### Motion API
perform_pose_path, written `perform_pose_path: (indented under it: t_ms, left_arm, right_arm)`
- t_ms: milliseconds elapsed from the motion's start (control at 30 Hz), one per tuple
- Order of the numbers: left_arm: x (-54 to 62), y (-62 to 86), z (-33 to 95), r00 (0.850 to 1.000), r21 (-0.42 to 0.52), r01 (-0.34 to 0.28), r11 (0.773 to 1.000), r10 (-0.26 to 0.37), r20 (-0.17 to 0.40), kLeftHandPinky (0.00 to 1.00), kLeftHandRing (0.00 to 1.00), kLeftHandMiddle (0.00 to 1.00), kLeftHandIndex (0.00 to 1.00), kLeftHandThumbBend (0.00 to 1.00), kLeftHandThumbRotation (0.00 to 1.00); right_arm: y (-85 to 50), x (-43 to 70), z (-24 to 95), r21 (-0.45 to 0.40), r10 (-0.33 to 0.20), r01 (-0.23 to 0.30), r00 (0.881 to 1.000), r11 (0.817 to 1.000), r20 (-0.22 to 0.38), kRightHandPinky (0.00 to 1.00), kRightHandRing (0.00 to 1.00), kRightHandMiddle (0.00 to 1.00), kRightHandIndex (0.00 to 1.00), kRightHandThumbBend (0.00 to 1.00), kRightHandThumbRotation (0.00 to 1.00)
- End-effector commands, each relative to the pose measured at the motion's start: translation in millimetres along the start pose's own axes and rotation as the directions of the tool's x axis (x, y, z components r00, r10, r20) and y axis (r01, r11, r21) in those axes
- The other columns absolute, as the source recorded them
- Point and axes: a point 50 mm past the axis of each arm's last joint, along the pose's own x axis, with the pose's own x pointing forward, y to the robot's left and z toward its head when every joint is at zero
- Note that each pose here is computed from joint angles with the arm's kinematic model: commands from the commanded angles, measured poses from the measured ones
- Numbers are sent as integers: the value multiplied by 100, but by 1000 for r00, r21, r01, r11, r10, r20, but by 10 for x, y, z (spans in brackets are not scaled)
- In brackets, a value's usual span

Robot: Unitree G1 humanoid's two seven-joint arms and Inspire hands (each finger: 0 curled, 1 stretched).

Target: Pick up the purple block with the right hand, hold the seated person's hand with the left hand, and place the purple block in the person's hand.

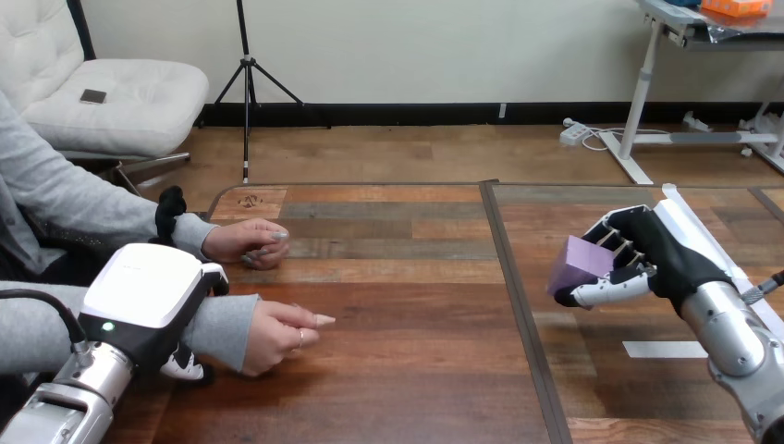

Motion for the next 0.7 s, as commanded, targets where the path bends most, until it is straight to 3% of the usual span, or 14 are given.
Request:
perform_pose_path:
  t_ms: [0, 667]
  left_arm:
    - [73, 153, -43, 1000, 48, -24, 999, 24, 5, 65, 69, 71, 69, 100, 1]
    - [84, 144, -59, 999, 30, 54, 998, -54, -8, 72, 74, 76, 74, 100, 5]
  right_arm:
    - [-325, 123, 312, 21, -111, 109, 985, 994, 130, 36, 39, 43, 46, 85, 0]
    - [-344, 128, 313, 36, -115, 111, 986, 993, 124, 35, 38, 43, 46, 84, 0]
